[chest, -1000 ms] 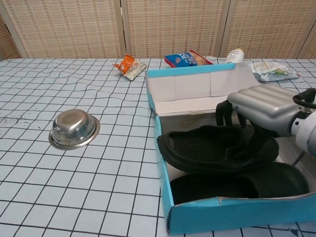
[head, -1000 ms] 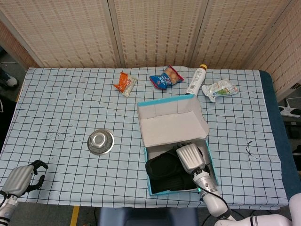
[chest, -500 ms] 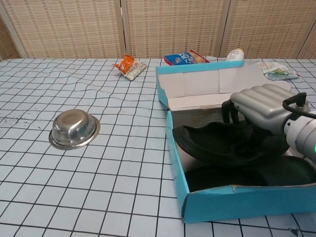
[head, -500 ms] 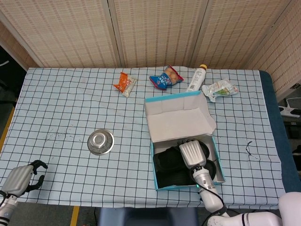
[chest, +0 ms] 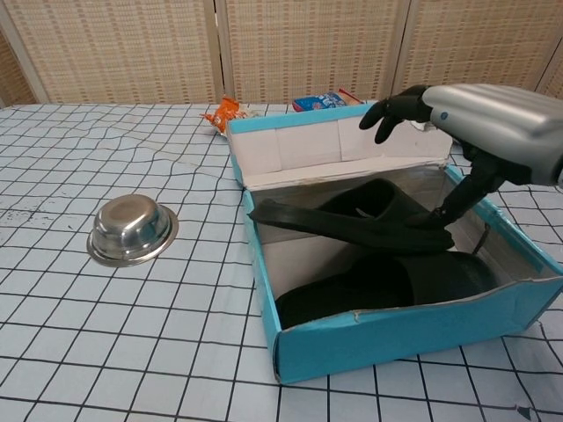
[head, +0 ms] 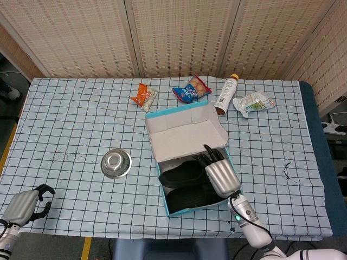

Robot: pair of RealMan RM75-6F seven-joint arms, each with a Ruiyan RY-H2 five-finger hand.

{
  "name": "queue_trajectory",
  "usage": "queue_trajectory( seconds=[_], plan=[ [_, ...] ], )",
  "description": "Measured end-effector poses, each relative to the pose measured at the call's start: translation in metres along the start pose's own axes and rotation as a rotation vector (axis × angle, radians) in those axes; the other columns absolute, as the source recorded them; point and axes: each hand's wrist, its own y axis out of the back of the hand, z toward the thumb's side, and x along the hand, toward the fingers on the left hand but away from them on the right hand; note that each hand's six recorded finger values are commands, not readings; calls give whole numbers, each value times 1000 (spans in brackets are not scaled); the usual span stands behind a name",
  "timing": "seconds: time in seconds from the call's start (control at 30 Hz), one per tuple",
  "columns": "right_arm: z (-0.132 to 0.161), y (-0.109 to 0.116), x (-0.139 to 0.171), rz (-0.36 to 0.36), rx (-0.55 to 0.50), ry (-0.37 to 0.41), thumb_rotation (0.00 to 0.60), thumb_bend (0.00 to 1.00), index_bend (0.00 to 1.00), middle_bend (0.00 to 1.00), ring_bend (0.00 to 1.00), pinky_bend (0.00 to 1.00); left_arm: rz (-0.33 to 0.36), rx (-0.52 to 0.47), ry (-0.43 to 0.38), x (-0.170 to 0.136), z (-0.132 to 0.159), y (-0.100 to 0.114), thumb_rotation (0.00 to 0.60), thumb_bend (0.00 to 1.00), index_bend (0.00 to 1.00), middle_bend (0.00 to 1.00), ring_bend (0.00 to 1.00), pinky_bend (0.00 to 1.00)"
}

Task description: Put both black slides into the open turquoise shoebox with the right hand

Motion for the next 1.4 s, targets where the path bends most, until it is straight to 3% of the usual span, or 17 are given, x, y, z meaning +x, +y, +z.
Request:
queue_trajectory(
  seconds=[0.17, 0.3, 0.5, 0.83, 1.4],
  plan=[
    [8, -1, 2, 3, -66, 37, 600, 62, 291, 225, 32, 157, -3, 6, 0, 0, 0, -1, 600, 499, 377, 293, 441, 548],
    [23, -3, 0, -18, -124, 96, 600, 78, 464, 375, 195, 313, -5, 5, -1, 1, 1, -1, 600, 499, 376, 293, 441, 549],
    [40, -11, -7, -41, -155, 152, 600, 173, 590, 487, 290, 414, -4, 7, 0, 0, 0, -1, 600, 499, 376, 293, 442, 549],
    [51, -56, -21, 58, -143, 149, 600, 198, 622, 516, 302, 426, -1, -2, -3, 0, 0, 1, 600, 498, 377, 294, 442, 549],
    [29, -81, -19, 100, -49, 93, 600, 197, 629, 516, 302, 426, -4, 0, -5, 0, 1, 0, 600, 498, 377, 294, 442, 549]
  ],
)
